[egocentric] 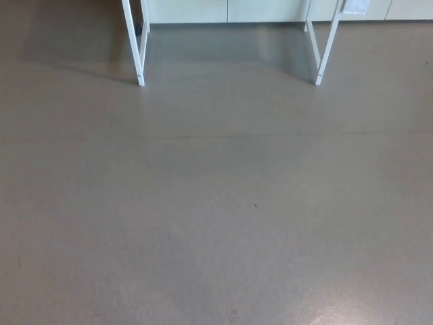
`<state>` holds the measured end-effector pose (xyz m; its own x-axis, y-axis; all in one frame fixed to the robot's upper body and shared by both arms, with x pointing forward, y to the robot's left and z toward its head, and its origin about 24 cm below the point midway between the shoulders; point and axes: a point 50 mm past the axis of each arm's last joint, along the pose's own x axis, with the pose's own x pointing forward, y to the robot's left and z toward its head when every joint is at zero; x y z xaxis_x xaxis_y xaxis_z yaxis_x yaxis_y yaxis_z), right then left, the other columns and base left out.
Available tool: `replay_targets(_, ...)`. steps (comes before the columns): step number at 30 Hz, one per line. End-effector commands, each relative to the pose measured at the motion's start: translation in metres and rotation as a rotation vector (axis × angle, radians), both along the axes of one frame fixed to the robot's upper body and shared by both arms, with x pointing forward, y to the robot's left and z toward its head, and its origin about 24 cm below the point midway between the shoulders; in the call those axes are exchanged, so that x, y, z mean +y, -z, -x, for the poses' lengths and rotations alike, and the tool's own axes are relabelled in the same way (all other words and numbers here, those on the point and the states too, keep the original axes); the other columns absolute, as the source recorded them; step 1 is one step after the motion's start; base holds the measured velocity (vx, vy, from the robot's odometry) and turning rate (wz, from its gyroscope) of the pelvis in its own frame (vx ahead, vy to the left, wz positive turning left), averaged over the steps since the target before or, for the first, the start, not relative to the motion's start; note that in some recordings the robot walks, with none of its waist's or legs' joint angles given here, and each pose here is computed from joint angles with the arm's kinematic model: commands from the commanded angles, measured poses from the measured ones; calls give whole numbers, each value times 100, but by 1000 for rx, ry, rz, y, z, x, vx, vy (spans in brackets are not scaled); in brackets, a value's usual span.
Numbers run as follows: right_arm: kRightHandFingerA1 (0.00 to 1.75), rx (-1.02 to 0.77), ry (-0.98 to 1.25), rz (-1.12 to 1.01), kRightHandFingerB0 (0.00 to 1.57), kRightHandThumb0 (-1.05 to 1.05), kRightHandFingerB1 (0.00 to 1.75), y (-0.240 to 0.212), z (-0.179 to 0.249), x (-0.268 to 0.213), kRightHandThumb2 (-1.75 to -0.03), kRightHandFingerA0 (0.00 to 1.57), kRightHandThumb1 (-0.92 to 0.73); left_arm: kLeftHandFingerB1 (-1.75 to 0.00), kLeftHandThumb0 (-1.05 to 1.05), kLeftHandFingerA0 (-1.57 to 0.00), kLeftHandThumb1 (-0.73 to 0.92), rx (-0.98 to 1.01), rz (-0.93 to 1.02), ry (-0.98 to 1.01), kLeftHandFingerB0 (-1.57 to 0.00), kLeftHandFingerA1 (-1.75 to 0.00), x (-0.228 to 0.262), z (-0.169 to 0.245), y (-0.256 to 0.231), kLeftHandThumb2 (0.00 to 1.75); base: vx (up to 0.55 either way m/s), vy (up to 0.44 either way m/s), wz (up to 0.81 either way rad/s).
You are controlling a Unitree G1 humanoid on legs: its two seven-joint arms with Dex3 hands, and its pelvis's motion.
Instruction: The robot walks towards a desk on which a file tray is kept in the middle and a cube is kept to its right. The robot lifts the cube using its right hand and places it on the file tray.
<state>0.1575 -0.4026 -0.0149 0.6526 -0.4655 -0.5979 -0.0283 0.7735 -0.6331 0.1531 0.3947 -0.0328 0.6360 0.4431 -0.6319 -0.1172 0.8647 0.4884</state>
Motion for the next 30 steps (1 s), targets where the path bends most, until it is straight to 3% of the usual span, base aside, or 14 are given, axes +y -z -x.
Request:
replay_targets(1,49,27,379,-264,13,-41,33,2,47,-40,-57,19,-54,-50,-101,-14,64,26,217,-459,0,-77,26,61,19,104,0,0,0)
replay_targets(3,49,22,385,-253,13,-41,33,3,48,-41,-57,19,-54,-50,-101,-14,64,31,212,-464,0,-77,28,64,19,104,0,0,0)
replay_targets(4,55,-41,437,-349,8,-30,35,5,53,-42,-56,19,-54,-59,-96,0,79,15,223,-504,0,-97,28,69,20,62,0,0,0)
replay_targets(5,55,63,329,-222,11,-50,45,3,51,-41,-73,24,-42,-47,-89,-16,57,-27,258,-556,0,-76,29,74,22,102,0,0,0)
replay_targets(12,51,-31,409,-369,15,-34,39,4,47,-41,-64,11,-48,-64,-105,-22,62,-5,263,-542,-4,-78,27,72,26,99,0,0,0)
replay_targets(14,49,29,360,-330,17,-34,33,5,48,-41,-56,25,-54,-65,-105,-34,62,39,227,-518,-5,-78,25,73,29,101,0,0,0)
replay_targets(15,49,30,371,-349,17,-28,33,6,50,-40,-56,21,-53,-73,-99,-37,74,62,210,-470,-8,-86,23,75,31,62,0,0,0)
replay_targets(16,49,30,378,-357,17,-28,33,6,50,-40,-56,21,-53,-73,-99,-37,74,70,204,-449,-8,-86,23,76,31,62,0,0,0)
replay_targets(18,54,79,317,-249,17,-53,43,6,52,-41,-72,27,-41,-69,-100,-30,58,69,217,-448,-16,-83,21,77,32,80,0,0,0)
replay_targets(19,72,132,263,-175,9,-60,45,6,53,-41,-78,66,-44,-70,-101,-27,60,64,224,-453,-10,-84,20,78,33,80,0,0,0)
replay_targets(24,56,186,141,-64,12,-59,34,3,50,-37,-58,62,-59,-73,-99,-18,59,136,189,-401,-7,-82,16,80,37,100,0,0,0)
replay_targets(25,65,225,73,-9,5,-70,41,3,50,-35,-86,62,-52,-90,-99,-8,76,155,184,-387,0,-108,15,80,38,62,0,0,0)
replay_targets(26,59,299,32,25,3,-79,36,7,52,-35,-91,21,-54,-84,-96,-4,74,183,179,-364,-1,-102,13,82,40,62,0,0,0)
replay_targets(30,55,327,20,56,4,-82,41,13,56,-35,-91,22,-56,-82,-97,-3,75,212,177,-336,-3,-96,10,86,44,60,27,-10,-5)
